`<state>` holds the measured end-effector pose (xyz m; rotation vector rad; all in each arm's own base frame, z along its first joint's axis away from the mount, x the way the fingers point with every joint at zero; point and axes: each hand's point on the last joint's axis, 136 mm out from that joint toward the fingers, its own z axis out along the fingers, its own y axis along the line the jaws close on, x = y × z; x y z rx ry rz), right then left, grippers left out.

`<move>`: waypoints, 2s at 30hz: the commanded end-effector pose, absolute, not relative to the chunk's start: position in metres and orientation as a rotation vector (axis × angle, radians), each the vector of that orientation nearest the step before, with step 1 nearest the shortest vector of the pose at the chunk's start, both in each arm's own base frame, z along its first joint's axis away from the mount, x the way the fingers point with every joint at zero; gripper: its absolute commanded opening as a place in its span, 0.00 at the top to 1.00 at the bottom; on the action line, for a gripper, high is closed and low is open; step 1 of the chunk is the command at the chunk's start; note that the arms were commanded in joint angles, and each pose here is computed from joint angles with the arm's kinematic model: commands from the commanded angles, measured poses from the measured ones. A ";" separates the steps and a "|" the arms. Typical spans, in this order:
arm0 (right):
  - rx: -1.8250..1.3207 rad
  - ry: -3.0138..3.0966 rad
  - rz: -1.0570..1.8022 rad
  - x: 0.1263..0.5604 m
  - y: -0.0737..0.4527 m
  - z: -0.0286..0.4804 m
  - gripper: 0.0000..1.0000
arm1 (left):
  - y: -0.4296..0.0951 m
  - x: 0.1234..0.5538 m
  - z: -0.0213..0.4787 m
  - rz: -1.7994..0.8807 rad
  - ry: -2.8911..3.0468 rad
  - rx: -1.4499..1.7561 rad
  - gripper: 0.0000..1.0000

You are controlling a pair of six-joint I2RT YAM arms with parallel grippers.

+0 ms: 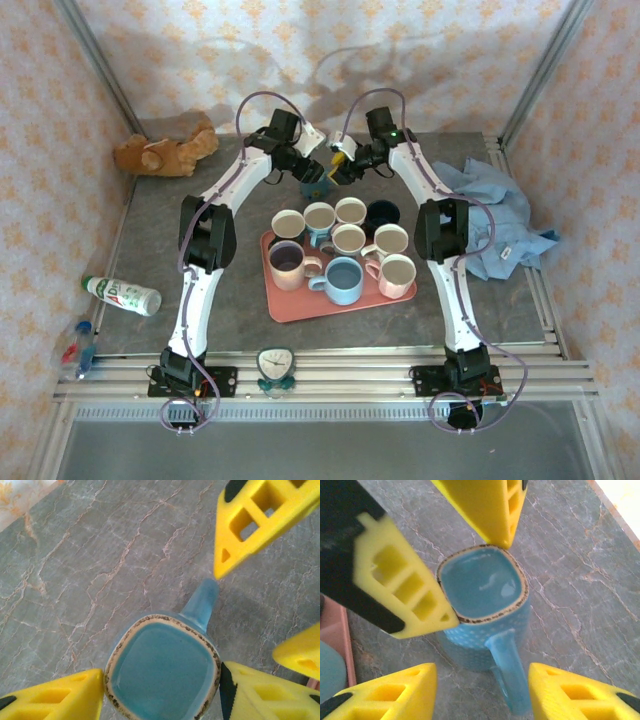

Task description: Turn the mug right side up

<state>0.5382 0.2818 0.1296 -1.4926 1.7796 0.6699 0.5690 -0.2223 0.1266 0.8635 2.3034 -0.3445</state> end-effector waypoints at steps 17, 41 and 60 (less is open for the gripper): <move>-1.510 1.700 0.672 0.552 0.282 0.115 0.49 | -0.204 0.567 0.197 -0.557 2.209 0.621 0.28; -1.512 1.673 0.682 0.558 0.289 0.108 0.90 | -0.172 0.551 0.184 -0.547 2.310 0.383 0.32; -1.074 1.473 0.803 0.577 0.303 0.279 1.00 | -0.139 0.515 0.286 -0.544 2.084 0.245 0.33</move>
